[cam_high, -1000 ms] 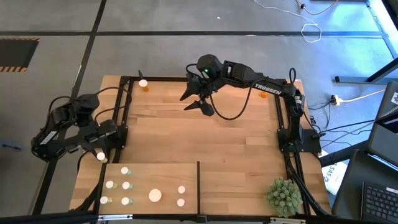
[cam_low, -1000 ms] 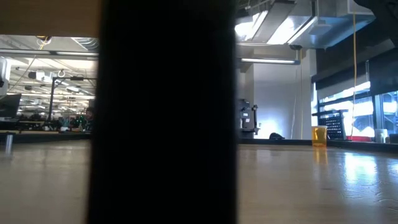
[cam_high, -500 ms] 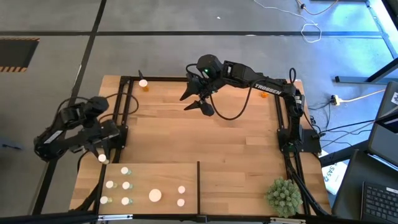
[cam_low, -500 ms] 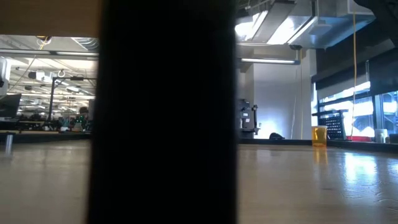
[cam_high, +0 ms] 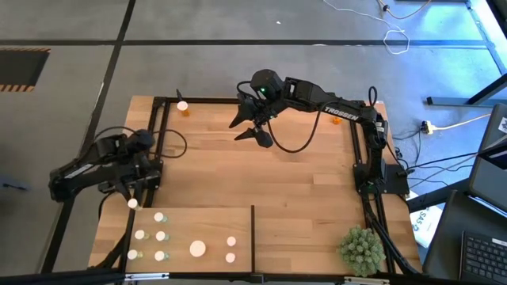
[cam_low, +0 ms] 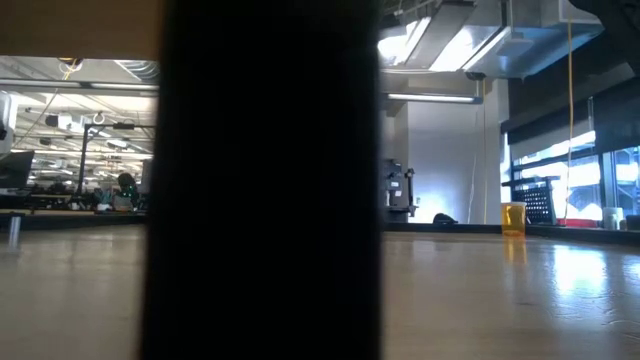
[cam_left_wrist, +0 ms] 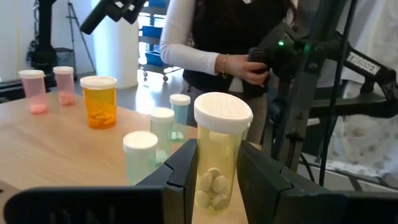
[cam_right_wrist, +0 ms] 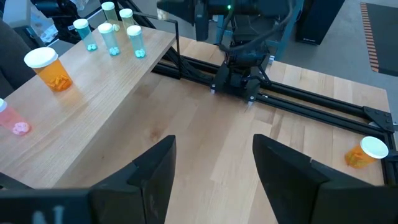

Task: Pick and place medicine bottles onto shelf by color
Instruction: Put the yellow pill bottle on the shelf aligned with the other yellow pill bottle

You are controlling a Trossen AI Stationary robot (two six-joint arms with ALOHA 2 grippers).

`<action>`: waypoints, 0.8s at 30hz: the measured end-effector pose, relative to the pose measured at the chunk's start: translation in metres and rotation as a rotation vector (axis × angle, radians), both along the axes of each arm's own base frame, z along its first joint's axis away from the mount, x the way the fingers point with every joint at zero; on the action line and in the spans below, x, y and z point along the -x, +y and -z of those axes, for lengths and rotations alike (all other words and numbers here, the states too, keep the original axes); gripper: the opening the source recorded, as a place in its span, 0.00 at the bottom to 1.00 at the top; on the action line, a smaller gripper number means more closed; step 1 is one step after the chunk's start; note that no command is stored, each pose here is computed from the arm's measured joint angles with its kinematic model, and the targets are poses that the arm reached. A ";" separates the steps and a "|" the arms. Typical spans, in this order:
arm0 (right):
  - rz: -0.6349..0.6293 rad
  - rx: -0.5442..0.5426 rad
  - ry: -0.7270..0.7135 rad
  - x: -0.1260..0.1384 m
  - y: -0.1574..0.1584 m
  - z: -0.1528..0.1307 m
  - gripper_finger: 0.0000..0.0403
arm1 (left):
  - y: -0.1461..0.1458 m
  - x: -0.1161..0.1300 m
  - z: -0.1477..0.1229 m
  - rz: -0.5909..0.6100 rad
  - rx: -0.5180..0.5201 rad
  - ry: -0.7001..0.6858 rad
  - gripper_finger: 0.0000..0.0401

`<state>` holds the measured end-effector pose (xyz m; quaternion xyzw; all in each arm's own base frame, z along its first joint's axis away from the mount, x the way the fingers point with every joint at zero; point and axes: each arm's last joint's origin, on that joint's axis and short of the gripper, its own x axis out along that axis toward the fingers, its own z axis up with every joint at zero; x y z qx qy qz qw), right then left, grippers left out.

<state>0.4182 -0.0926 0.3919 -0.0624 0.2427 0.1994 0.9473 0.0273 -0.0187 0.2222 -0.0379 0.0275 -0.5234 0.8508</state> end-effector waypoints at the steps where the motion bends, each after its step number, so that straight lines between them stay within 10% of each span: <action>1: 0.000 0.000 0.000 0.000 0.000 0.000 0.54 | 0.001 -0.001 0.003 0.005 -0.004 -0.010 0.22; 24: 0.000 0.000 0.000 0.000 0.000 0.000 0.54 | 0.004 -0.016 0.032 0.117 -0.029 -0.075 0.22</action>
